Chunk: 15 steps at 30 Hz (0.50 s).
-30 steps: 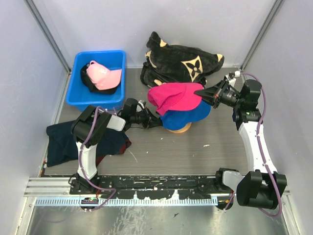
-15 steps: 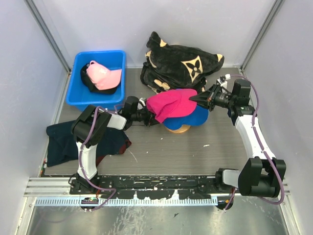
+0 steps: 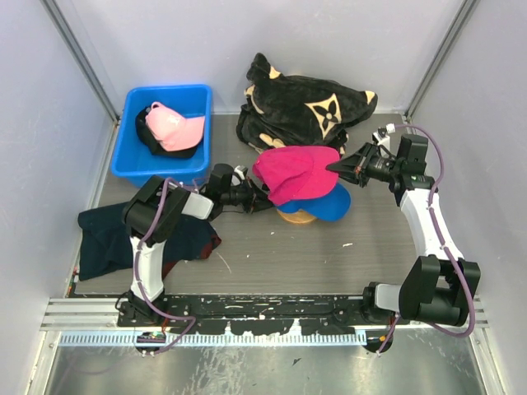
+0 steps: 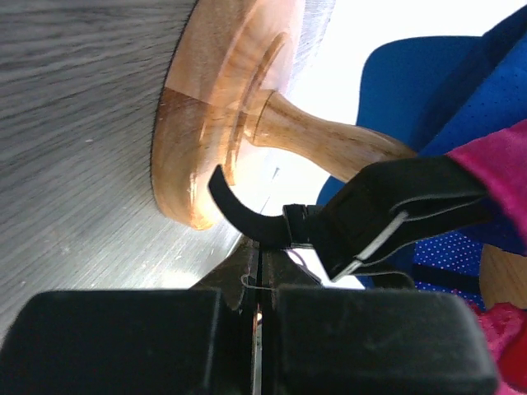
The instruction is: Stack the hats
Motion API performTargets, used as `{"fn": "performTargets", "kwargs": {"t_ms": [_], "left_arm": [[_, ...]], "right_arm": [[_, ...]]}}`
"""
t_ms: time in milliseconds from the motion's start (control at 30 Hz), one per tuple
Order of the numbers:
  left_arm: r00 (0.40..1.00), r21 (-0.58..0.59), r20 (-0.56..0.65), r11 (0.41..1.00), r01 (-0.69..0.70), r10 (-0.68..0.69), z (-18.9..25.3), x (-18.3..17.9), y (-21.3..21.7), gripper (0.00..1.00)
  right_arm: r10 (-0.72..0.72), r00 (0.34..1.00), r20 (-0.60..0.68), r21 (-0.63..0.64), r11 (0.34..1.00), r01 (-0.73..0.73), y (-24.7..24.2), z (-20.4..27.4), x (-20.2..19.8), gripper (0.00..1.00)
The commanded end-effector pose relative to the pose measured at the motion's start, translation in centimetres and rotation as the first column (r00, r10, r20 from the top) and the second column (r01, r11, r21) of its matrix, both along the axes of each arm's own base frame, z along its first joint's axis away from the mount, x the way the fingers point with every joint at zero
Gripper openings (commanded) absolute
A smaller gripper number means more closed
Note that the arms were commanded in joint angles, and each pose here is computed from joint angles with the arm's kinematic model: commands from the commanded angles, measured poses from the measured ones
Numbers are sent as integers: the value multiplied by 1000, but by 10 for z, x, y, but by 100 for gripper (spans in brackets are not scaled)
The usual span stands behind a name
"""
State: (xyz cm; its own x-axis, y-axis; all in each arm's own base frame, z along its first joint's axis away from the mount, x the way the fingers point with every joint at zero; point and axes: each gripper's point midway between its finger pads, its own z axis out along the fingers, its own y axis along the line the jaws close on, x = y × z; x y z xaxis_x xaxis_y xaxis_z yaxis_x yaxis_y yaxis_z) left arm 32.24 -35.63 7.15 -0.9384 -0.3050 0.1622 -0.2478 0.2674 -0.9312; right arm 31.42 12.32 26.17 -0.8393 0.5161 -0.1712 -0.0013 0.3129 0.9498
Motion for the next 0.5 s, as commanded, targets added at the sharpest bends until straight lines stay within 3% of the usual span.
{"fn": "performTargets", "kwargs": {"t_ms": [0,267,467], "left_arm": [[999,31,-42,1000,4,-2,-27,-10,4,3],[997,45,-72,999,10,-7,-43,-17,7,3],[997,45,-77,999,10,-6,-44,-17,8,3]], "right_arm": [[-6,1000,4,15,1000,6,-2,2,0,1],[31,994,109,98,994,-42,7,52,6,1],[9,1000,28,79,997,-11,3,23,6,1]]}}
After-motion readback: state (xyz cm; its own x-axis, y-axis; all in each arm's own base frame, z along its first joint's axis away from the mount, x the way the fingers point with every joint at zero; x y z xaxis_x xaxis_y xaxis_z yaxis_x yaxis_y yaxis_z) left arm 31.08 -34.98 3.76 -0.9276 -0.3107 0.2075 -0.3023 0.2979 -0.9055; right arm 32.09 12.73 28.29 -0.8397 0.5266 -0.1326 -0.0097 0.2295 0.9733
